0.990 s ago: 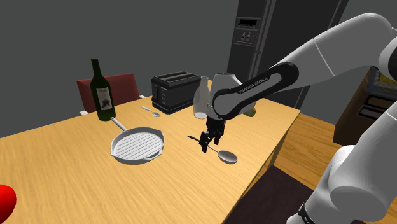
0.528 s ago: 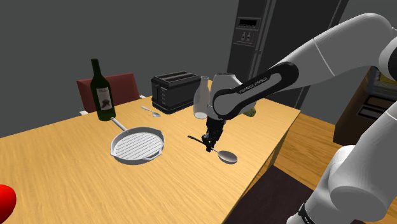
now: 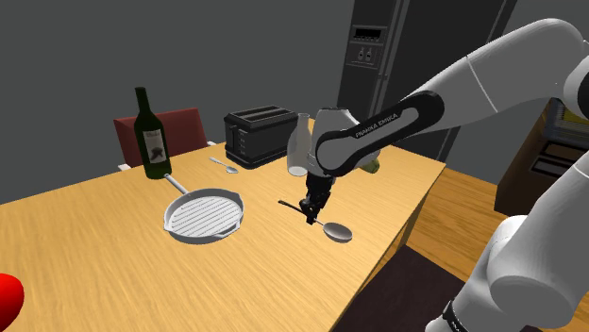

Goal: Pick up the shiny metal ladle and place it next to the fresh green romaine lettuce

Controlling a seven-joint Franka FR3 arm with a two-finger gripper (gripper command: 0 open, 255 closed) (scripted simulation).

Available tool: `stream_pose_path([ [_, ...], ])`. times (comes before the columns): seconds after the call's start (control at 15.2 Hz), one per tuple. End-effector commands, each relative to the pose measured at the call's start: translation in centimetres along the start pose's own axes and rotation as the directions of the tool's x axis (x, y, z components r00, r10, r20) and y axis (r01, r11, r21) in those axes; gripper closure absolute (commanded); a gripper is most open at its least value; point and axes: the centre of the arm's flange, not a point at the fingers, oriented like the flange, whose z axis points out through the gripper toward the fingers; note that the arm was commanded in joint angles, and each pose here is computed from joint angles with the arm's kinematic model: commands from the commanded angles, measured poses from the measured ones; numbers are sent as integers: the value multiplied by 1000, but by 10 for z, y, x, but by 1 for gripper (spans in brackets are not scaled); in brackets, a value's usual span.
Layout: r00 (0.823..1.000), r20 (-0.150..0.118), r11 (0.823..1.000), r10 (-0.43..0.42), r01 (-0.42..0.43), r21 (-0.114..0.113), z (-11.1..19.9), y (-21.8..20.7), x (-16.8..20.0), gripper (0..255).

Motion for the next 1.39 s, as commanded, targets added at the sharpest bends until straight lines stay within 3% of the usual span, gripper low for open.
stream_pose_path([
  [0.0,1000,0,1000,0,0,0,-8,0,0,255],
  [1.32,1000,0,1000,0,0,0,-113,-12,-3,255],
])
